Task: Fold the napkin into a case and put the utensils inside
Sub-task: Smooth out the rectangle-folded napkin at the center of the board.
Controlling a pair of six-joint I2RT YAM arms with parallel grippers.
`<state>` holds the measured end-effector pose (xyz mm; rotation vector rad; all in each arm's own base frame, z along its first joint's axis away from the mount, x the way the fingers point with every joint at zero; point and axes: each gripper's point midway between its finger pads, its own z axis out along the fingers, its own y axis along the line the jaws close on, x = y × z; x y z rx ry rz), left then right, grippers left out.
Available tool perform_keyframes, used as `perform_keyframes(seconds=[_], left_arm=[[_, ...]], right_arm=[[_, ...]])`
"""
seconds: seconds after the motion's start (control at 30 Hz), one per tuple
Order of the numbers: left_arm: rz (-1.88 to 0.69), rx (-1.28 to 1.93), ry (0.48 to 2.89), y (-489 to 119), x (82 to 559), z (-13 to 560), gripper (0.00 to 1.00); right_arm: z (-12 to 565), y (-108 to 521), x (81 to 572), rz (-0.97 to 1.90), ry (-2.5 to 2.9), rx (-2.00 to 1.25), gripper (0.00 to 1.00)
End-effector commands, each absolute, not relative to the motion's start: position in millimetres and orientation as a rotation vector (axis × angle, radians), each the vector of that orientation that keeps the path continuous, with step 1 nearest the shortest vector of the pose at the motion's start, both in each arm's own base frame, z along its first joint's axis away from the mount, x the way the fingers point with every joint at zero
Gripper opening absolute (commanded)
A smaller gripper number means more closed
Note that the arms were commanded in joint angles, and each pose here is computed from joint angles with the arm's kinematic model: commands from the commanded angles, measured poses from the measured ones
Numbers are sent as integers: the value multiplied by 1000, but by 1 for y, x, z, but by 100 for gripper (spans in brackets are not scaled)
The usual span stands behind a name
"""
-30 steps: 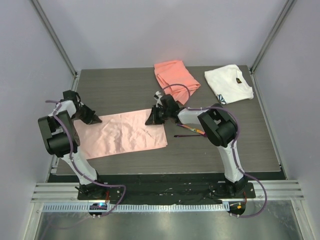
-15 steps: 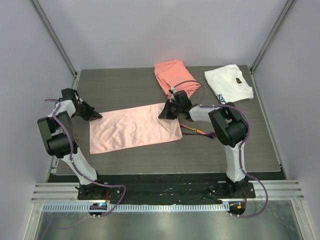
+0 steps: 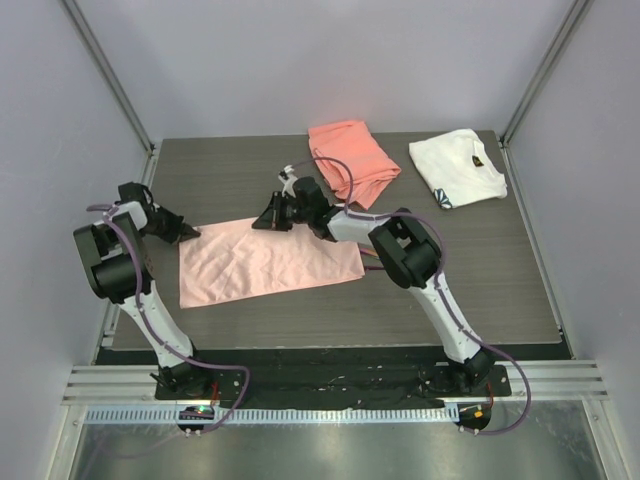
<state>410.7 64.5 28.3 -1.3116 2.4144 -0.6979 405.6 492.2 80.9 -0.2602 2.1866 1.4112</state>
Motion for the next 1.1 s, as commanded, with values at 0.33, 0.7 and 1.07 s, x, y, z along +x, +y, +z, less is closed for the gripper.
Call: perform_keyframes(seconds=[0.33,0.7,1.07], left_arm=[[-676,-1417,2334,108,418,12,5],[-510,-1486,2312,167,419,-1,4],[-437,-1256,2259,141,442,97,10]], right_arm=[[15,514,430,1356,2258,-116,1],[0,506,421,1353,2314,-81,1],[23,515,422,1406,2281,-115,1]])
